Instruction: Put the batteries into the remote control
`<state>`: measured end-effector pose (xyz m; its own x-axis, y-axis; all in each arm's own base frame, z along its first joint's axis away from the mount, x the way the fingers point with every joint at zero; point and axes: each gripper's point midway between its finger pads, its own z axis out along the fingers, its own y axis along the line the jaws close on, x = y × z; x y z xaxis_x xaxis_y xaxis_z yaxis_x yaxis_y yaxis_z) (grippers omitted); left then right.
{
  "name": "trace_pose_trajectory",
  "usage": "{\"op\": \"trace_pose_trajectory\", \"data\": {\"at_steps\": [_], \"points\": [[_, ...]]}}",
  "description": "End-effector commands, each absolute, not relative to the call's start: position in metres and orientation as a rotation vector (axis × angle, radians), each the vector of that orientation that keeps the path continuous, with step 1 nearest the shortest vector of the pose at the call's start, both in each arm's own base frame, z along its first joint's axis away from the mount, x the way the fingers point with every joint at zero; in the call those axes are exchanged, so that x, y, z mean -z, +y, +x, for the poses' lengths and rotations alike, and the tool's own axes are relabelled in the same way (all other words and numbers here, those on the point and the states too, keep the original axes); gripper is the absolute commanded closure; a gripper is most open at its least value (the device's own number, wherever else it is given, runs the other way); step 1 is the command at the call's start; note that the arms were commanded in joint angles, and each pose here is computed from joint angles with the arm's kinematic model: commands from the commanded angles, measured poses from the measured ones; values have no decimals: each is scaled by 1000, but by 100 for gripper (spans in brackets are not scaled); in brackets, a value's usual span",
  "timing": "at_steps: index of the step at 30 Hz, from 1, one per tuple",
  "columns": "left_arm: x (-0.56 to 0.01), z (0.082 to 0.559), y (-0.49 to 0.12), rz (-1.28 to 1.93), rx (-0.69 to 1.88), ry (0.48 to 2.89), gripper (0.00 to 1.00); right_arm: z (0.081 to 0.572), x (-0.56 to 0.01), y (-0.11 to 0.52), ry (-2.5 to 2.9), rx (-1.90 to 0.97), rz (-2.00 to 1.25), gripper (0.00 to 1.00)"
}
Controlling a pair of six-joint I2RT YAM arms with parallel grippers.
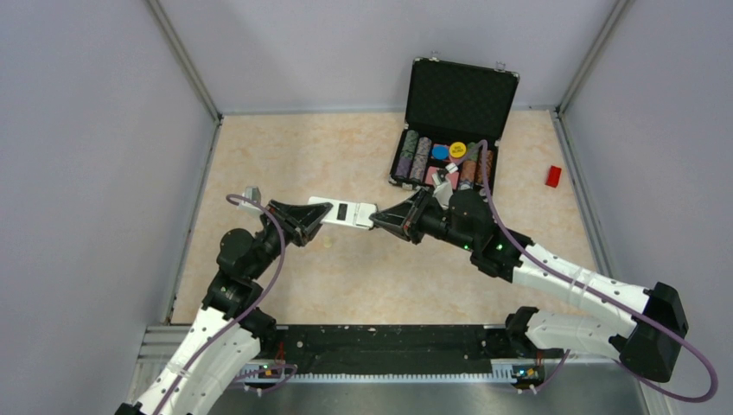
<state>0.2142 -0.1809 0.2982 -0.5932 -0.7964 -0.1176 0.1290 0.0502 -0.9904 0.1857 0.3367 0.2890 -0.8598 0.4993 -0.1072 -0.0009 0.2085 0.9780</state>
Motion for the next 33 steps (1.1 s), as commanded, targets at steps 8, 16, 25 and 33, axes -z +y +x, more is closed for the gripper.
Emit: {"op": "trace_pose_trajectory", "data": {"at_steps": [8, 16, 25, 33], "points": [[-358, 197, -178, -568, 1776, 1418, 100, 173, -292, 344, 2117, -1748, 340, 100], [-359, 196, -178, -542, 1757, 1416, 100, 170, -294, 345, 2133, -1774, 346, 100], [-360, 195, -180, -469, 1701, 1431, 100, 169, -294, 336, 2143, -1784, 376, 100], [-359, 195, -180, -489, 1715, 1431, 100, 170, -295, 335, 2141, -1777, 371, 100]]}}
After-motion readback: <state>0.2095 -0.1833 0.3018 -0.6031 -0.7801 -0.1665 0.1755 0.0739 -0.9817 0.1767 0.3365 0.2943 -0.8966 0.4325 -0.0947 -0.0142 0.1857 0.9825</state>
